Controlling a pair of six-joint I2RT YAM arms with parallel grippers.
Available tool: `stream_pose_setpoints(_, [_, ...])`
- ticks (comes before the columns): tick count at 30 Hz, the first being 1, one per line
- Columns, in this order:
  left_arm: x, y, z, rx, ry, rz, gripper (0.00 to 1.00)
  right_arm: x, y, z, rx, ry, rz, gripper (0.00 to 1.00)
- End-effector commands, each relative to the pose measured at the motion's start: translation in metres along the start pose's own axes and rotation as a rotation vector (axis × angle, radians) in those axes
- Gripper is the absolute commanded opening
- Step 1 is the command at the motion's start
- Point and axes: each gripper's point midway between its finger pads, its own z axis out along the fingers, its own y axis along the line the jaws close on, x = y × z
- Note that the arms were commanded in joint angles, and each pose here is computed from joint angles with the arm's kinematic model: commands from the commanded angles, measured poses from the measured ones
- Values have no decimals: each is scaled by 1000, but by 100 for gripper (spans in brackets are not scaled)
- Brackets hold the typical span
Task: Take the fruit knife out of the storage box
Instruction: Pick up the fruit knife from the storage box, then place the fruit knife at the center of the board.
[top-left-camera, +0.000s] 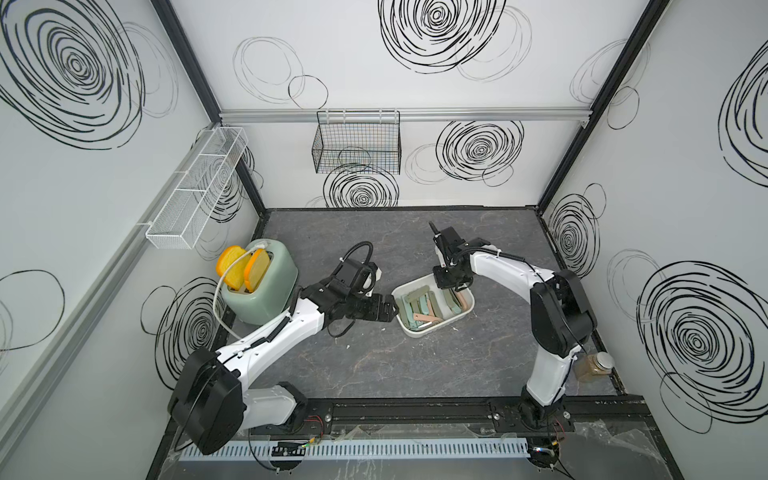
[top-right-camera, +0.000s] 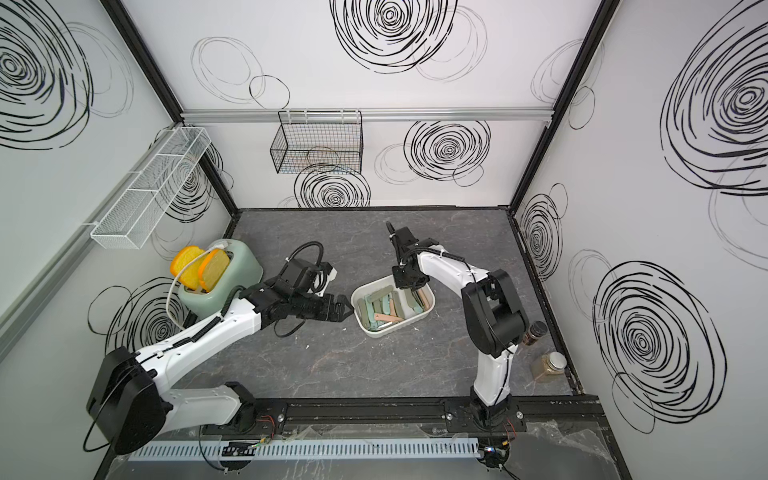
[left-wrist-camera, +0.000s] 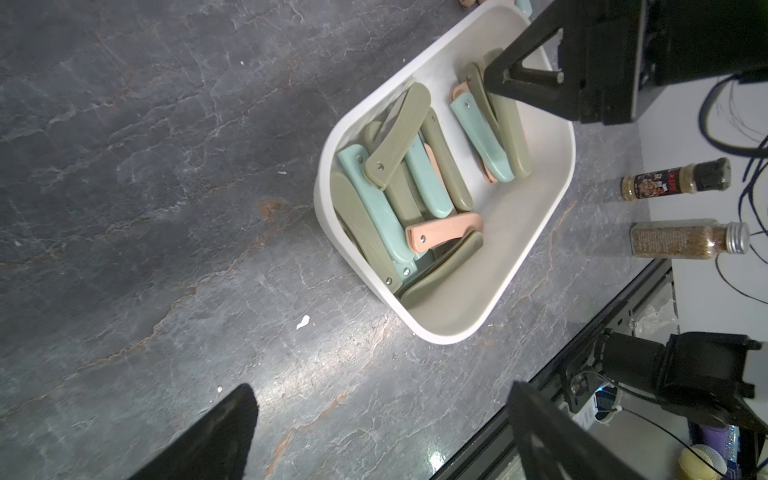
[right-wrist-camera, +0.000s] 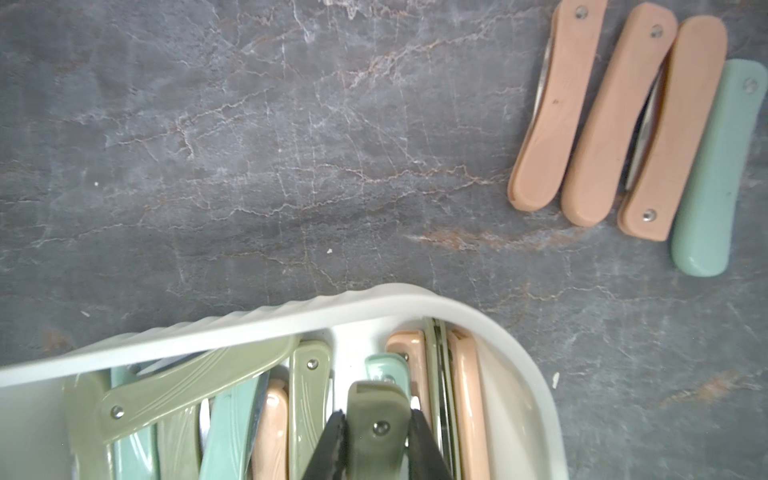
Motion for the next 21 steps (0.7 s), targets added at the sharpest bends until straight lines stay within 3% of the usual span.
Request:
stream_pose_setpoints(1, [-19,-10,-4,14,-45,32,98,-10,-1,-23,-10,-34,12,19])
stream_pose_setpoints(13, [-36,-17,1,17,-50,43,98,-58,-6,-43,-44,-103,58,20])
stream_pose_setpoints(21, [-57,-23,6,22,-59,48,98,-103,-17,-30,-45,-125,83,20])
